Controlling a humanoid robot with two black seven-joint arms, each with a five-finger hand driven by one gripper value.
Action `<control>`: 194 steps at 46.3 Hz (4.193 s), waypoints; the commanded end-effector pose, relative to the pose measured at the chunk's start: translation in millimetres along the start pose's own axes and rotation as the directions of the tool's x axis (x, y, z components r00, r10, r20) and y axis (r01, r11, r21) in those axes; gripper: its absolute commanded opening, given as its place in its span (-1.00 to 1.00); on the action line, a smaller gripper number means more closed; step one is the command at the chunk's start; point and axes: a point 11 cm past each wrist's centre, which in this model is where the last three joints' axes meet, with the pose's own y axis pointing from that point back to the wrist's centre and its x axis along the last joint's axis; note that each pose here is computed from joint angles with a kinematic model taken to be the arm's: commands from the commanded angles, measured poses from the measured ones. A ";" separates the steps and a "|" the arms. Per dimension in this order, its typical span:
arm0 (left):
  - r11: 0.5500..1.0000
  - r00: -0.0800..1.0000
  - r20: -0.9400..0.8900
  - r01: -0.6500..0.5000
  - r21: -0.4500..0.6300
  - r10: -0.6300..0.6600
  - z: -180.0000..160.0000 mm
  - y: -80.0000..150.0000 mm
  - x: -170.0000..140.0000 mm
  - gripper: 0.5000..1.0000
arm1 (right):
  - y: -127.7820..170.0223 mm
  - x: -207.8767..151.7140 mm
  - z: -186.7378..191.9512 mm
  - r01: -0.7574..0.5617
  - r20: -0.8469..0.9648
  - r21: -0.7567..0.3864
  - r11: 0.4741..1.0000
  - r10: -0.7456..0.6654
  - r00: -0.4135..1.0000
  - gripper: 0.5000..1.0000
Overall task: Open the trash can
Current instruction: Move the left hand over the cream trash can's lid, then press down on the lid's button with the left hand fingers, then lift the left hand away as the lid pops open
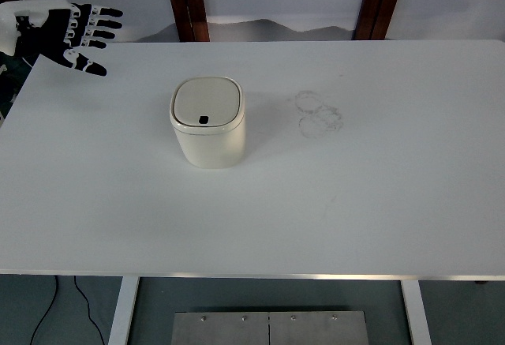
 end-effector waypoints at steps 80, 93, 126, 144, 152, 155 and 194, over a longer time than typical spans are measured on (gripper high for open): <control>0.919 0.814 0.432 0.304 0.251 -0.388 58.8 -84.2 -117.4 1.00 | 0.0 0.0 0.0 0.000 0.000 0.000 1.000 0.000 1.000 0.98; 0.913 0.813 0.426 0.304 0.272 -0.397 53.8 -86.2 -119.8 1.00 | 0.0 0.0 0.0 0.000 0.000 0.000 1.000 0.000 1.000 0.98; 0.901 0.804 0.417 0.328 0.285 -0.424 47.4 -92.1 -130.0 1.00 | 0.0 0.0 0.0 0.000 0.000 0.000 1.000 0.000 1.000 0.98; 0.900 0.809 0.408 0.324 0.291 -0.423 45.7 -91.9 -129.1 1.00 | 0.0 0.0 0.0 0.000 0.000 0.000 1.000 0.000 1.000 0.98; 0.910 0.828 0.389 0.321 0.262 -0.404 53.9 -89.0 -124.5 1.00 | 0.0 0.0 0.0 0.000 0.000 0.000 1.000 0.000 1.000 0.98; 0.916 0.837 0.381 0.318 0.245 -0.393 60.1 -87.5 -121.9 1.00 | 0.0 0.0 0.0 0.000 0.000 0.000 1.000 0.000 1.000 0.98; 0.985 0.985 -0.021 0.169 -0.041 -0.170 85.1 -55.7 -48.2 1.00 | 0.0 0.0 0.0 0.000 0.000 0.000 1.000 0.000 1.000 0.98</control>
